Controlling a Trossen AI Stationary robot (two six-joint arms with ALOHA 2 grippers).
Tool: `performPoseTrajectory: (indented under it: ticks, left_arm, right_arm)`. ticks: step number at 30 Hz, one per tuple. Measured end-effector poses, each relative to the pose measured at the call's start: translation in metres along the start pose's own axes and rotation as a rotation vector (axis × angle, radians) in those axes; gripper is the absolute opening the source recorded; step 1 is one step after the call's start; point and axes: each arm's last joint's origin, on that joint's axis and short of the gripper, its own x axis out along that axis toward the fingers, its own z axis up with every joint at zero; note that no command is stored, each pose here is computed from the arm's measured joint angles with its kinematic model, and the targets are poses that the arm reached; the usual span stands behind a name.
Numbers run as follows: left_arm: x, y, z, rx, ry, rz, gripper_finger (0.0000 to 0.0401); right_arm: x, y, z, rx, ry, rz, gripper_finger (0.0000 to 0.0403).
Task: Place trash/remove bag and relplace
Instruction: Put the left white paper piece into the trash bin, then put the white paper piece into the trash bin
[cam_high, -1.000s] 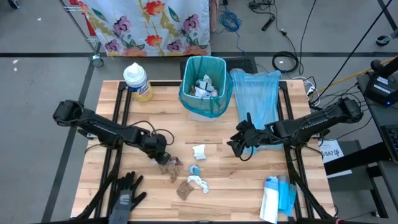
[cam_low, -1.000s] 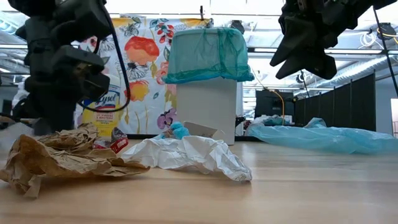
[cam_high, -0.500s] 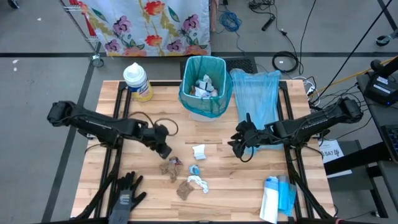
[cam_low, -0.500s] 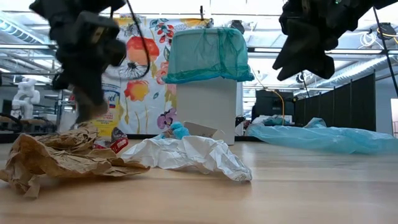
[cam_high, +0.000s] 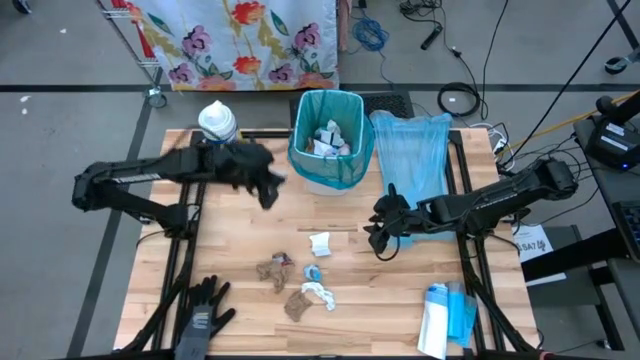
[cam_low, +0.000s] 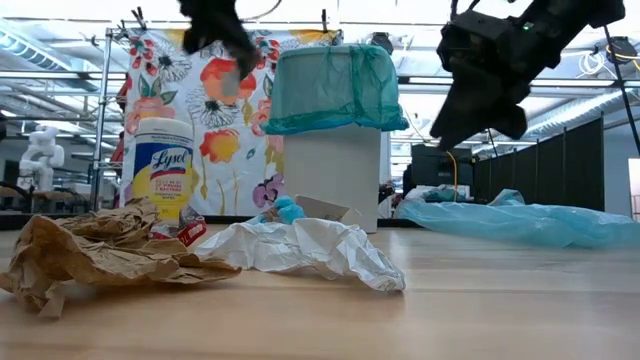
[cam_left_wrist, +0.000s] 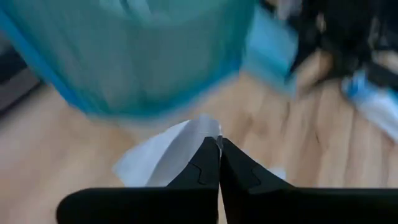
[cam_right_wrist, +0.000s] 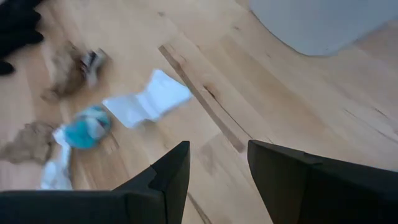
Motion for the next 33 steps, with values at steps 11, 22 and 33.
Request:
performPoseTrajectory:
  ticks: [11,22,33]
  left_arm:
    - [0.005,0.032,0.084,0.116,-0.120,0.027,0.0000]
    - [0.042,0.046,0.126,0.177,-0.183,0.000,0.0025]
    - [0.043,0.046,0.129,0.299,-0.194,0.007,0.0135]
  right_arm:
    - [0.032,0.014,-0.002,0.026,-0.052,0.053,0.0153]
    - [0.053,0.014,-0.013,0.103,0.008,0.032,0.0153]
    - [0.058,0.010,-0.003,0.123,-0.038,0.041,0.0153]
